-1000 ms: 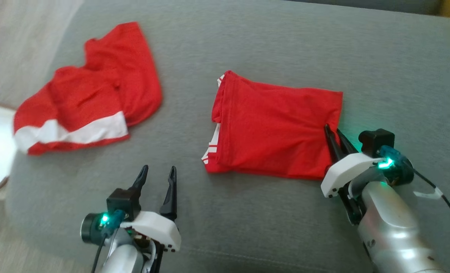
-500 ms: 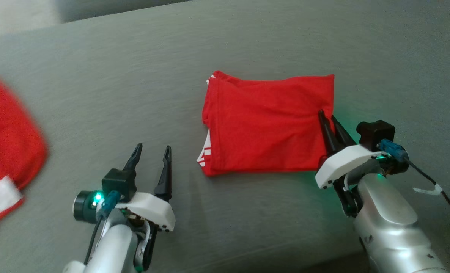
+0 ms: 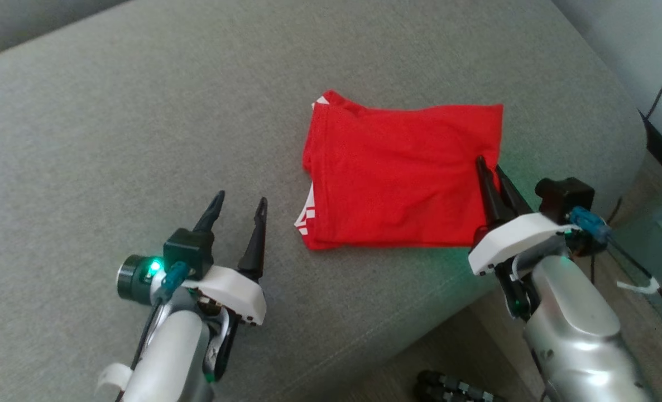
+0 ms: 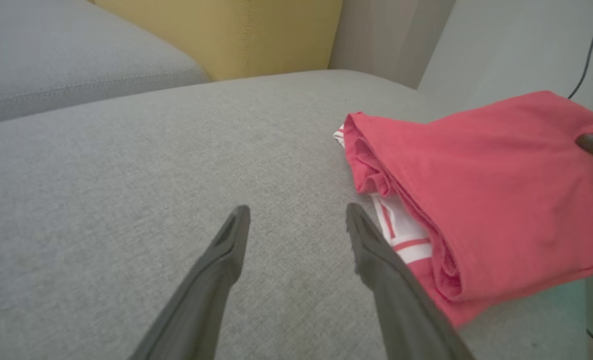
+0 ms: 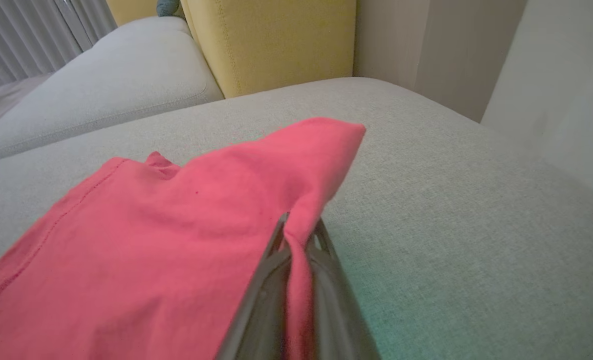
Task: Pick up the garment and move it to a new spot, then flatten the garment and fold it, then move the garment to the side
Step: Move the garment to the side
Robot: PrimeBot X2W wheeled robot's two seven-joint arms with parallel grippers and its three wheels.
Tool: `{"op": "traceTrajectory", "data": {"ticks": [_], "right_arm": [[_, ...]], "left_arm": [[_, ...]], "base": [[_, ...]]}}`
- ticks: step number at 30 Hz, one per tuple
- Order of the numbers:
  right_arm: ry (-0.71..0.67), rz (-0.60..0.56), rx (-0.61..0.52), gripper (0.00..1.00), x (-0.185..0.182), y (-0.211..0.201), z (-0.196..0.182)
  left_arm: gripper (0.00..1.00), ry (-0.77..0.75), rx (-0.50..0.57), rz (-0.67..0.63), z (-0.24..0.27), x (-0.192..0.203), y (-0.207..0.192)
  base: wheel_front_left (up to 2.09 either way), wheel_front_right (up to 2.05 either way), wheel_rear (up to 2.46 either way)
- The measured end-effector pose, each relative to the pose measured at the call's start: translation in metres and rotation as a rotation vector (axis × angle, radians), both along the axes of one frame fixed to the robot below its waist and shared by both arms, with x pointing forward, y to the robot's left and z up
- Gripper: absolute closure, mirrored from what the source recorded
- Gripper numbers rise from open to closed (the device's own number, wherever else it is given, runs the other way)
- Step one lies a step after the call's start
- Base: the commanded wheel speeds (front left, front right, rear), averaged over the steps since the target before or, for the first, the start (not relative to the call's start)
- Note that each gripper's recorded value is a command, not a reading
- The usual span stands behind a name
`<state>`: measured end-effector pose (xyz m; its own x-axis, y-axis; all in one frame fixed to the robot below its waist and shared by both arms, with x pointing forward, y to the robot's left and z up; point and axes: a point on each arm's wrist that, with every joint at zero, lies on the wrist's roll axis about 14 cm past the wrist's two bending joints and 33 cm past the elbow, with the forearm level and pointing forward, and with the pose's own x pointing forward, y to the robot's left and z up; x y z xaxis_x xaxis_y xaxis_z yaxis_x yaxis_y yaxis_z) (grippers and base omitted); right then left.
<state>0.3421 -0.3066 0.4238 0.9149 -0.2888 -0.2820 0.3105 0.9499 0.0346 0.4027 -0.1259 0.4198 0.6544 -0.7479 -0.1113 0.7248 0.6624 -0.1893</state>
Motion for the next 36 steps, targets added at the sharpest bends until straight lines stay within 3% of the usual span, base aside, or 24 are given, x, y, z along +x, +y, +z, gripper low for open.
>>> {"op": "traceTrajectory", "data": {"ticks": [10, 20, 27, 28, 29, 36], "right_arm": [[0.020, 0.056, -0.205, 1.00, 0.049, -0.034, 0.035], [0.078, -0.052, -0.350, 1.00, 0.091, -0.117, 0.069], [0.084, -0.041, -0.435, 1.00, 0.117, -0.127, 0.083], [0.084, -0.044, -0.440, 0.62, 0.117, -0.128, 0.083], [0.081, -0.052, -0.442, 0.00, 0.116, -0.130, 0.084], [0.009, -0.066, -0.491, 0.00, 0.119, -0.133, 0.104]], "left_arm": [[0.00, 0.017, 0.031, 0.024, -0.016, 0.005, 0.014], [0.00, 0.043, 0.066, 0.132, -0.033, 0.018, 0.058], [0.00, 0.044, 0.064, 0.180, -0.035, 0.024, 0.074], [0.00, 0.044, 0.064, 0.182, -0.035, 0.024, 0.075], [0.00, 0.043, 0.064, 0.183, -0.035, 0.024, 0.075], [0.00, 0.036, 0.070, 0.196, -0.032, 0.025, 0.080]], "base": [[0.00, 0.00, 0.00], [0.00, 0.00, 0.00], [0.00, 0.00, 0.00], [0.00, 0.00, 0.00], [0.00, 0.00, 0.00], [0.00, 0.00, 0.00]]}}
